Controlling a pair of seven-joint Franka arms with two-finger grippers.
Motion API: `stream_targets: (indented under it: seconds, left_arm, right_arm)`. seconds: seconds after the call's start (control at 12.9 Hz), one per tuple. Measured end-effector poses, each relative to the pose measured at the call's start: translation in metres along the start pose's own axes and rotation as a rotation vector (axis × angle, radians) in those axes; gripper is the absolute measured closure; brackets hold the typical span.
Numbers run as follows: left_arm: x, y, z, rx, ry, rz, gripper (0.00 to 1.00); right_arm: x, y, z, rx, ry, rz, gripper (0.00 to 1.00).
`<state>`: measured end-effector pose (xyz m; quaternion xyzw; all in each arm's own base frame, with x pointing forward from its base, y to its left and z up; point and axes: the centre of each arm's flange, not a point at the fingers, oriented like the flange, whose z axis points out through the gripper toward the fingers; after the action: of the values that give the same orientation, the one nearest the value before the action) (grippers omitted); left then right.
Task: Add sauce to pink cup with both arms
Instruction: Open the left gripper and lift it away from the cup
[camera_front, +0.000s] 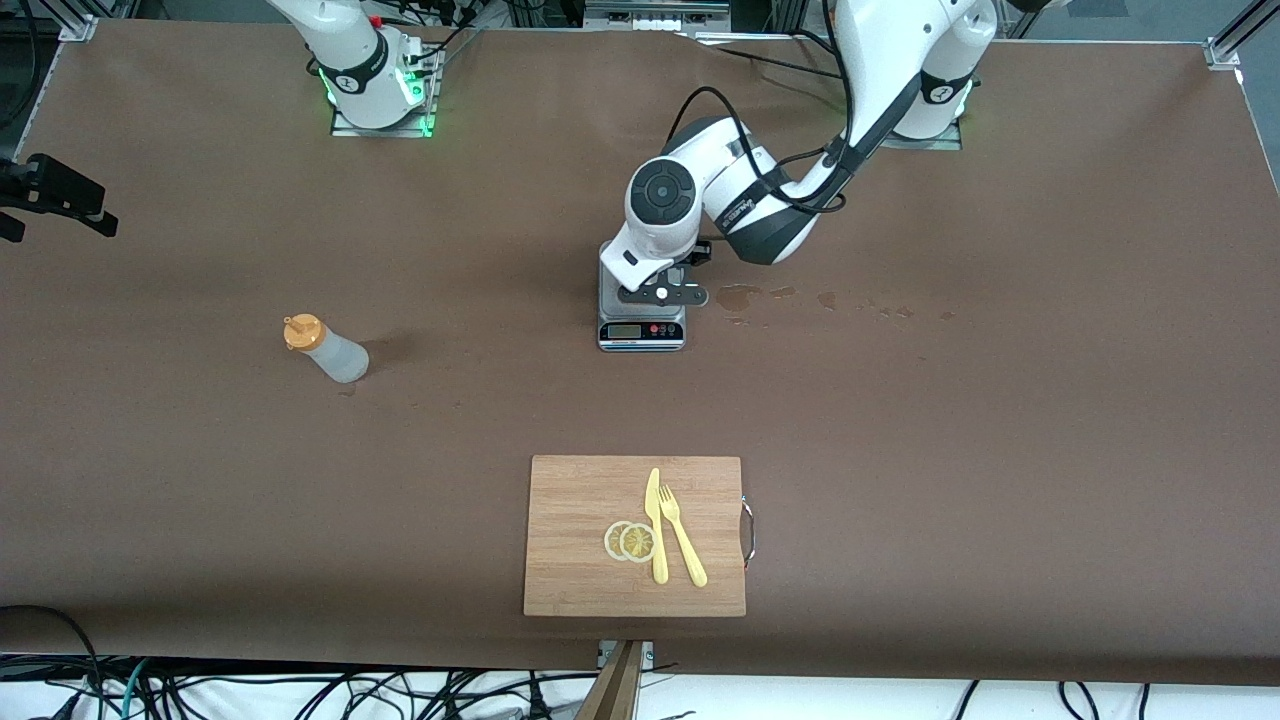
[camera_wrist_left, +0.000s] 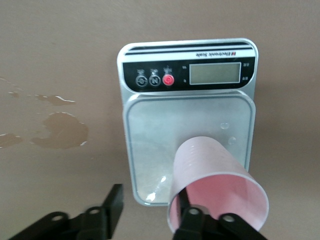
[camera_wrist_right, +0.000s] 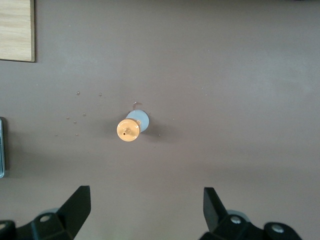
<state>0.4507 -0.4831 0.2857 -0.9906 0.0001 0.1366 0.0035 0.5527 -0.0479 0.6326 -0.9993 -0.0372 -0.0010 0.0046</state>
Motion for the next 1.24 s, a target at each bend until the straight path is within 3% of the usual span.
stream_targets:
  seconds: [0.31,0.77,1.24]
  left_arm:
    - [-0.002,-0.007,-0.041,-0.001,0.033,-0.011,0.01]
    - [0.008,-0.063,-0.171,0.042,0.039,-0.104,0.00]
    - [0.083,-0.203,-0.234,-0.032,0.046,-0.220,0.00]
  right_arm:
    - [0.000,0.000,0.000,0.000,0.000,0.000,0.00]
    - [0.000,0.001,0.000,0.000,0.000,0.001,0.00]
    - [0.000,0.003,0.000,0.000,0.001,0.005,0.00]
